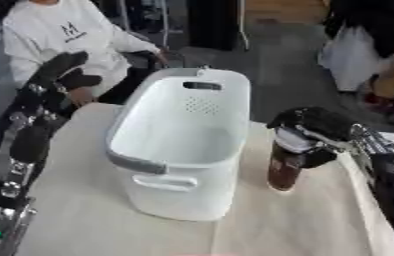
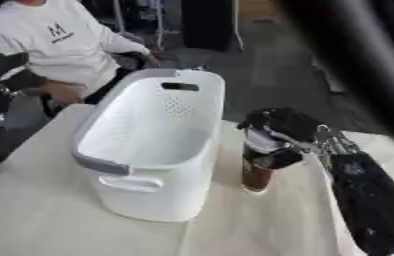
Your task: Pick up objects on the table and place them in the box.
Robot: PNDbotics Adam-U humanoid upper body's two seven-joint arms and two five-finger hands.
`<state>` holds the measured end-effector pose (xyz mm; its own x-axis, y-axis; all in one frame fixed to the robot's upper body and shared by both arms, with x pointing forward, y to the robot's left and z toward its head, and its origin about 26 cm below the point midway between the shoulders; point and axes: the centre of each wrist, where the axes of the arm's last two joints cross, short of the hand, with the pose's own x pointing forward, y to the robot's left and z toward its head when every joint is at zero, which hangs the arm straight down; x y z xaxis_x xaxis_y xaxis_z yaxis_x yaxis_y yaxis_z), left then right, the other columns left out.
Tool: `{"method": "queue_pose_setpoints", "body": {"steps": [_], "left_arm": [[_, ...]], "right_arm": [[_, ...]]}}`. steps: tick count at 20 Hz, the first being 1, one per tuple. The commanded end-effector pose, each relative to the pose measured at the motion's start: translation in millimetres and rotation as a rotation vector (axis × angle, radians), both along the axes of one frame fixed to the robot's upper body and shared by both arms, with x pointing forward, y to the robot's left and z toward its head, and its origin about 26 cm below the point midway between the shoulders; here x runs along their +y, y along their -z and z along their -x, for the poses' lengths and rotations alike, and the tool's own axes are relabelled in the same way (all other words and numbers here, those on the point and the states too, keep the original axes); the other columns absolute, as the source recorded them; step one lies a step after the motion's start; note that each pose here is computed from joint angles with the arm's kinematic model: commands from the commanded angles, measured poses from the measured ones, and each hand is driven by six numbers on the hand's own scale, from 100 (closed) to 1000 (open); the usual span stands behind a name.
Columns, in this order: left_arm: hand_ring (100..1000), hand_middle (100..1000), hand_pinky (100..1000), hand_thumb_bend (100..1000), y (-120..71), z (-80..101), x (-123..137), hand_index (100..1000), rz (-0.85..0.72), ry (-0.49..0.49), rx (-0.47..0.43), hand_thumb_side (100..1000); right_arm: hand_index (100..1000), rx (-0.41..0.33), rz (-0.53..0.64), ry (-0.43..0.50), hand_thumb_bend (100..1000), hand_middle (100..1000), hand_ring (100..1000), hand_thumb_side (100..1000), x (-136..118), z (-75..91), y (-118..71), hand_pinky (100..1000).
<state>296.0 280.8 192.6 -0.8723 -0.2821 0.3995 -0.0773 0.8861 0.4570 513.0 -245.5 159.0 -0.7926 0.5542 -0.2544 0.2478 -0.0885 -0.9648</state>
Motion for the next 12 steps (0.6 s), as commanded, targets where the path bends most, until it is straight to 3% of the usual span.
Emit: {"method": "queue_pose_setpoints", "body": {"steps": [1,4,9,12], "left_arm": [[778,927,1000,452,-9.2,1.0,-1.4,1000,-0.012,0.011,-0.031,1000],[778,927,1000,451,-9.2,1.0,-1.5,1000,-0.012,0.012,-0.031,1000],[778,927,1000,452,-8.9,1.1,-1.6,1000,-0.013,0.012,-0.030,1000],[778,927,1000,453,-8.7,1.1,-1.6,1000,-0.013,0.013,-0.028,1000]], "right_arm": [[233,-0.020,-0.009,-0.036,257,100,100,312,2.6,-0.2,1.4,100],[182,-0.032,-0.006,-0.047,271,100,100,282,3.5,-0.2,2.9,100],[156,-0.017,0.016,-0.059,134,100,100,365,6.6,-0.6,9.5,100],[155,-0.004,0.030,-0.059,111,100,100,376,7.8,-1.2,10.6,100]]}}
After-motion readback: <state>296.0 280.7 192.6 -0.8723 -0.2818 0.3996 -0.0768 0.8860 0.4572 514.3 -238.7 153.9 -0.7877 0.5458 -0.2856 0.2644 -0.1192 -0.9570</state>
